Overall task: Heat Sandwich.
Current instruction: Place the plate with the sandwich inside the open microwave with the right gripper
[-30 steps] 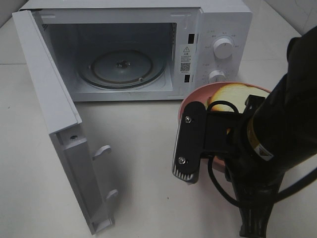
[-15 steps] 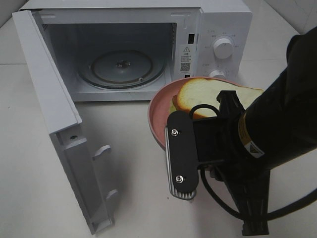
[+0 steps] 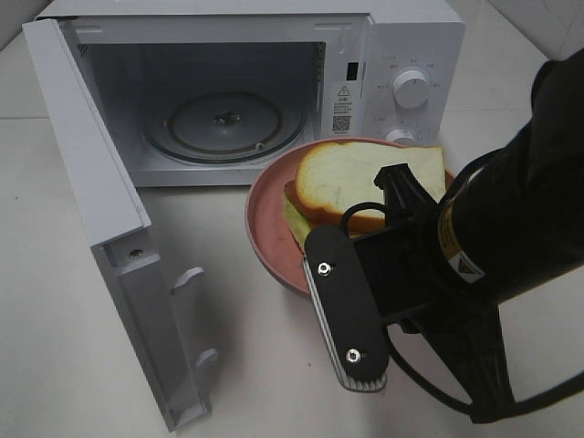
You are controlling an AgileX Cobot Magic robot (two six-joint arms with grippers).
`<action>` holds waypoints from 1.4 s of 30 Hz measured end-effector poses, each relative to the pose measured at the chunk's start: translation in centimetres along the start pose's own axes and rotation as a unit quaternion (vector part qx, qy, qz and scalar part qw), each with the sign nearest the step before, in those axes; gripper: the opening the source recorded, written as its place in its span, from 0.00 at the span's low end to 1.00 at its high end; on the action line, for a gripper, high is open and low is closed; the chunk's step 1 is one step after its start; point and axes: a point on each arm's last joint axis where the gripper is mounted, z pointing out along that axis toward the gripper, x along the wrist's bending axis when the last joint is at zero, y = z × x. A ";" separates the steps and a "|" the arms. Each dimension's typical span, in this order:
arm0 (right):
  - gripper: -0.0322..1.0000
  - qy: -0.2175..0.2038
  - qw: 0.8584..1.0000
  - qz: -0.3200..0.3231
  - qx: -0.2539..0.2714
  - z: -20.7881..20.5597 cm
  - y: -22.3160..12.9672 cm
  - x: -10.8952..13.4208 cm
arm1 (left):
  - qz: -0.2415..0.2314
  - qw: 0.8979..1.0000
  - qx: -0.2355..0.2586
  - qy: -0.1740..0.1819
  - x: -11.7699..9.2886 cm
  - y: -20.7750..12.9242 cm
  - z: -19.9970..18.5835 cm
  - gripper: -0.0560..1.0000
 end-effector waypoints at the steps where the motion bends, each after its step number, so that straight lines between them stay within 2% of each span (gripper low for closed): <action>1: 0.07 0.001 1.000 -0.002 -0.001 0.1 -0.3 -0.2 | 0.000 1.000 0.000 0.000 0.0 0.0 0.0 0.98; 6: 0.07 0.014 0.999 -0.031 -0.003 0.6 -1.9 -1.1 | 0.000 1.000 0.000 0.000 0.0 0.0 0.0 0.98; 13: 0.07 0.007 0.997 -0.080 -0.018 0.9 -2.8 -1.9 | 0.000 1.000 0.000 0.000 0.0 0.0 0.0 0.98; 20: 0.06 0.007 0.990 -0.129 -0.059 1.3 -3.7 -2.5 | 0.000 1.000 0.000 0.000 0.0 0.0 0.0 0.98; 25: 0.06 0.000 0.987 -0.150 -0.061 1.5 -4.6 -3.0 | 0.000 1.000 0.000 0.000 0.0 0.0 0.0 0.98; 36: 0.06 -0.002 0.983 -0.174 -0.059 1.5 -5.0 -3.1 | 0.000 1.000 0.000 0.000 0.0 0.0 0.0 0.98; 42: 0.06 0.008 0.982 -0.170 -0.080 1.7 -4.5 -3.0 | 0.000 1.000 0.000 0.000 0.0 0.0 0.0 0.98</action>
